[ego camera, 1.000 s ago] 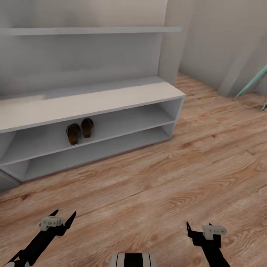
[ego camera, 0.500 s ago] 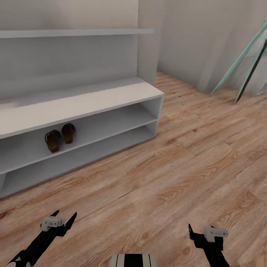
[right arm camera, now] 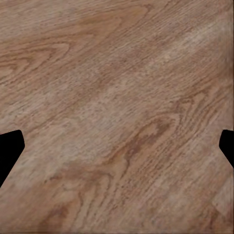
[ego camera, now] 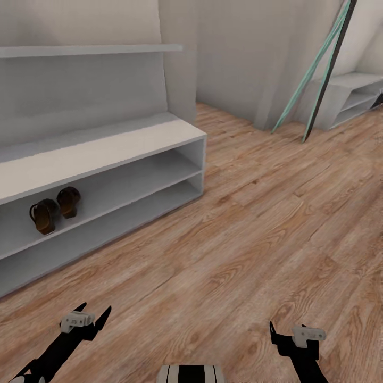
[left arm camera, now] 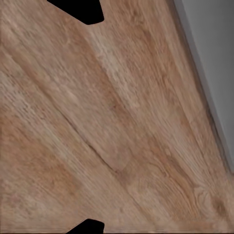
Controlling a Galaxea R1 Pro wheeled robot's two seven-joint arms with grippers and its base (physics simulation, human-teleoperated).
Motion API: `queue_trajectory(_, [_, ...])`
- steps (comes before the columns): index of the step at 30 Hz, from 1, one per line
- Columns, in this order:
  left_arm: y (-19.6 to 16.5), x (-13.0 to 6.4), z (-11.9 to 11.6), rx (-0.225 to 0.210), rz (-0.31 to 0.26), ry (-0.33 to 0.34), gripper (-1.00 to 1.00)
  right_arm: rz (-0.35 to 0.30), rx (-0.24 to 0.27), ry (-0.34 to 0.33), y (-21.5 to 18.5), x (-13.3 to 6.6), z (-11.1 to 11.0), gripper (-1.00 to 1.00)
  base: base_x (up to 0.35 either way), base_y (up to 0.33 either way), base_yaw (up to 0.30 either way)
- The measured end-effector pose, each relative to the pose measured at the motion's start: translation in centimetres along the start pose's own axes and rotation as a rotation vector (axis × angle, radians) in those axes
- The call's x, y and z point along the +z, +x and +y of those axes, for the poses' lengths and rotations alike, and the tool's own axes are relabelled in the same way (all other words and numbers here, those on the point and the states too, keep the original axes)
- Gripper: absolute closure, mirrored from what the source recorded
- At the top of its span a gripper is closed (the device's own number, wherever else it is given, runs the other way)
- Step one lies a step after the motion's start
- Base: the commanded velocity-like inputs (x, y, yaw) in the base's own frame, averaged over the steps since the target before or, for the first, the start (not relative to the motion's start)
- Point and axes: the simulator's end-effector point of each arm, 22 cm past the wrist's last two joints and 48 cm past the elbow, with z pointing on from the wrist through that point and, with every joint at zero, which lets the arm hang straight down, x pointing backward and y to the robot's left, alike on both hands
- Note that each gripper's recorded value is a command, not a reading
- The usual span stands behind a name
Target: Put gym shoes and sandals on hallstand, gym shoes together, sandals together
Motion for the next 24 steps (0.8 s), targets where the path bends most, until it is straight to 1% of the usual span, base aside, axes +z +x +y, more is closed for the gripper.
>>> queue_trajectory(5, [0.4, 0.3, -0.9, 0.0, 0.01, 0.021, -1.0, 0.0, 0.012, -0.005, 0.0, -0.1, 0.7, -1.0, 0.0, 0.0, -0.283])
queue_trajectory(10, [0.7, 0.4, -1.5, 0.0, 0.016, 0.034, -1.0, -0.002, 0.016, -0.007, -0.1, -0.2, 1.0, -1.0, 0.0, 0.0, -0.282])
queue_trajectory(24, [0.6, 0.5, -1.9, 0.001, 0.013, 0.044, -1.0, -0.008, 0.019, -0.008, -0.4, -0.3, 1.2, -1.0, 0.0, 0.0, -0.282])
